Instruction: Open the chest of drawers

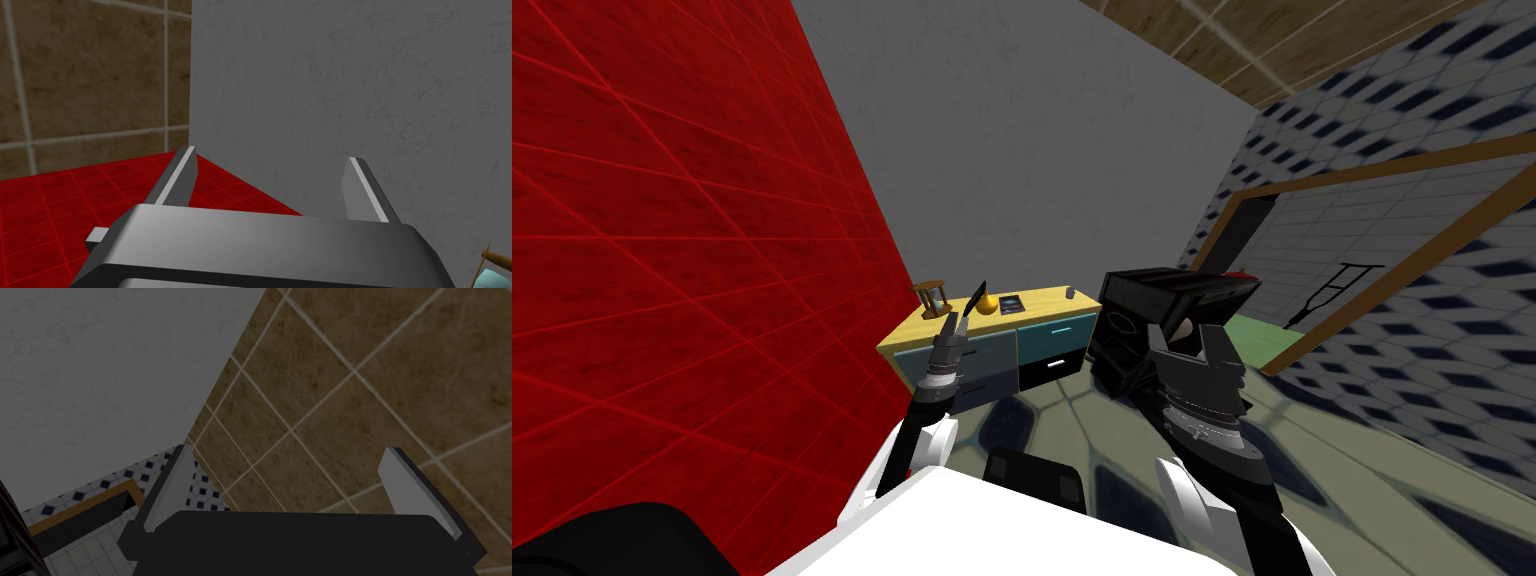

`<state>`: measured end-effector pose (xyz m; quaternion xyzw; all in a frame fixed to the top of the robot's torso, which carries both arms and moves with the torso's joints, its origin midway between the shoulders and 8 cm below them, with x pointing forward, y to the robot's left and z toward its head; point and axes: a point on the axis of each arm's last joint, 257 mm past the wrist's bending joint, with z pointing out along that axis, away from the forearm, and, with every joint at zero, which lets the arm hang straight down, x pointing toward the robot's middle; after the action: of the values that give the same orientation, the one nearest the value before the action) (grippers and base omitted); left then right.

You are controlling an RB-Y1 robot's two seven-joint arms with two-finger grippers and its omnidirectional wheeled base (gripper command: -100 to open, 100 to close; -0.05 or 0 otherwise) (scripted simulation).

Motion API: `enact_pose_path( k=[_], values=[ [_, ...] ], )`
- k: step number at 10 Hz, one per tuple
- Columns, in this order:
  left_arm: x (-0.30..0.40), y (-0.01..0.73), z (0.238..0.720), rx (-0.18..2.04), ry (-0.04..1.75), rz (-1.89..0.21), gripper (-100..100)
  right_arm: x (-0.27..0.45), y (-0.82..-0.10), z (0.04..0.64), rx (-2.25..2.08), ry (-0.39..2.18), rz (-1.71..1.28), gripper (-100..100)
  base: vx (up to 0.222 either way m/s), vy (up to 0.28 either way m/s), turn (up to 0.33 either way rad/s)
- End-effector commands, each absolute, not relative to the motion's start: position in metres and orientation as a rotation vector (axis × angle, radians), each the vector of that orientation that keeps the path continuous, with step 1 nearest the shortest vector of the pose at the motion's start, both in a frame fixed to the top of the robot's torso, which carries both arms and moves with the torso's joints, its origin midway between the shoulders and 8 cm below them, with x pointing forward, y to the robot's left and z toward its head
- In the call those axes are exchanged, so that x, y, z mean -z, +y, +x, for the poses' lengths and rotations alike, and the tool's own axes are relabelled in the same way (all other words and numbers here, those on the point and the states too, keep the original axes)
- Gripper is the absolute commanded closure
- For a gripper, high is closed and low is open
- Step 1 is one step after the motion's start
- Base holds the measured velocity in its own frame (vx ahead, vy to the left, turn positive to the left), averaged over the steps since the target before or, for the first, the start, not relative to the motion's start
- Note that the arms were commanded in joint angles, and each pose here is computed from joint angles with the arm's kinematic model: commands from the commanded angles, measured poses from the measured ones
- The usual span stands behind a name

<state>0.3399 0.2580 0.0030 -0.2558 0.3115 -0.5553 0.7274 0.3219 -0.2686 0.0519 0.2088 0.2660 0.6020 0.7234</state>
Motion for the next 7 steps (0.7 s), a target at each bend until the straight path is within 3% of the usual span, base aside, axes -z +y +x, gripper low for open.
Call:
enact_pose_path(
  k=[1, 7],
  values=[
    [-0.0030, 0.2580, 0.3399, 1.224, 0.687, -0.564, 0, -0.0519, -0.2686, 0.3219, -1.329, 0.587, 0.461, 0, 0.000, 0.000, 0.000],
    [-0.0032, 0.2580, 0.3398, 1.224, 0.686, -0.564, 0, -0.0520, -0.2686, 0.3218, -1.329, 0.587, 0.461, 0, 0.000, 0.000, 0.000]
  ],
)
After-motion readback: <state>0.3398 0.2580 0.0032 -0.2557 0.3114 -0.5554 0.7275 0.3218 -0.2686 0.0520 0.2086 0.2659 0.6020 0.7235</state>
